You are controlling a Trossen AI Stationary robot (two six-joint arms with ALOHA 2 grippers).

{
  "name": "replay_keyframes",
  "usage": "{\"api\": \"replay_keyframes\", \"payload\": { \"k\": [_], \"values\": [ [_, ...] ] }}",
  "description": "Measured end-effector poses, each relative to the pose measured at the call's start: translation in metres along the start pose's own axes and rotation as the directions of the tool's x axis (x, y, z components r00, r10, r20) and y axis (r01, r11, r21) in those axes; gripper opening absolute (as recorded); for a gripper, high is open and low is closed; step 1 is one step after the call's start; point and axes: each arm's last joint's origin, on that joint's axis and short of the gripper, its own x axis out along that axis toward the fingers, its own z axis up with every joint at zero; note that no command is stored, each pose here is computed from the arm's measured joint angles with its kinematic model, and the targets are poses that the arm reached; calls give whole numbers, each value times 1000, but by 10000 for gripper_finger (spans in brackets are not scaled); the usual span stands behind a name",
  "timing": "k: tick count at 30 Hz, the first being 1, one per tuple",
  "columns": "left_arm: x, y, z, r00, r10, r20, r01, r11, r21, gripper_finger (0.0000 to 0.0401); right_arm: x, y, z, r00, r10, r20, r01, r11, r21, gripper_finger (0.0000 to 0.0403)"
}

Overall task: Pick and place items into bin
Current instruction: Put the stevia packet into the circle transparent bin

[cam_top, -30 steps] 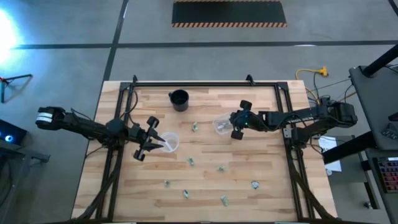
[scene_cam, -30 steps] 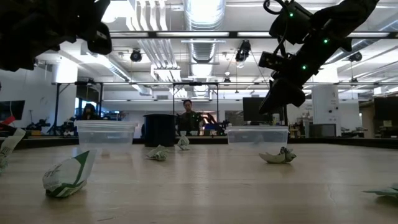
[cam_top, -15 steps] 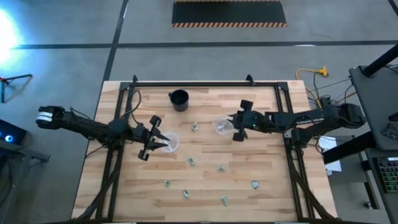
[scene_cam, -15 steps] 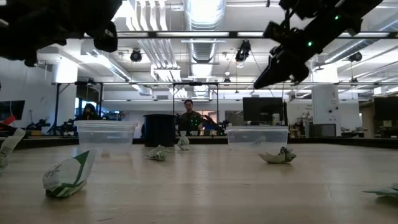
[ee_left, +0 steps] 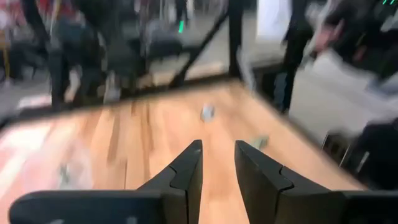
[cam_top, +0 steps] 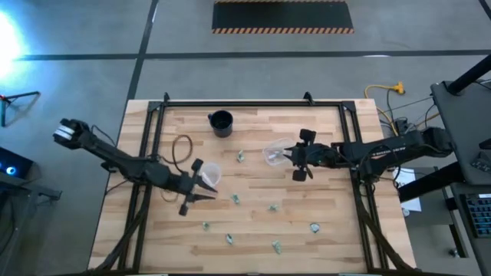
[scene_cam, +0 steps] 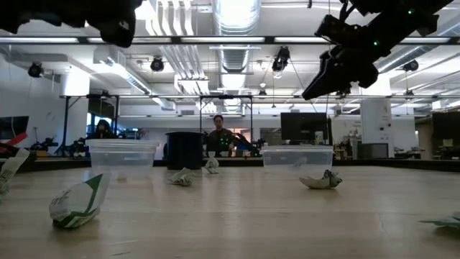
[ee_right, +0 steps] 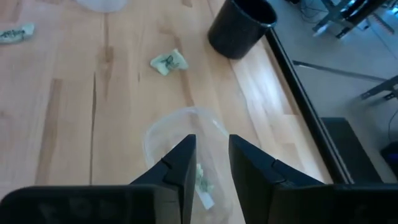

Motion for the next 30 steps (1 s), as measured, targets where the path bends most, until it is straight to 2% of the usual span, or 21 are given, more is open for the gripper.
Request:
{"api": "replay_keyframes", "payload": {
  "k": [4, 12, 21, 26, 30],
  "values": [
    [16, -11, -10, 983, 22, -184, -23, 1000, -4, 77, 0, 5, -7, 1000, 14, -15, -14, 1000, 7, 85],
    [33, -45, -14, 880, -62, -472, -35, 980, -194, 77, -2, 16, -15, 998, 52, -23, -51, 998, 29, 73],
    [29, -76, -22, 834, -149, -531, -61, 932, -358, 77, -5, 24, -12, 997, 80, 17, -80, 996, 28, 73],
    [31, -80, -41, 793, -133, -594, -98, 935, -340, 77, -5, 25, -11, 996, 83, 28, -84, 996, 24, 77],
    [34, -81, -47, 779, -125, -614, -107, 939, -327, 77, -6, 25, -11, 996, 89, 30, -90, 996, 24, 74]
  ]
}}
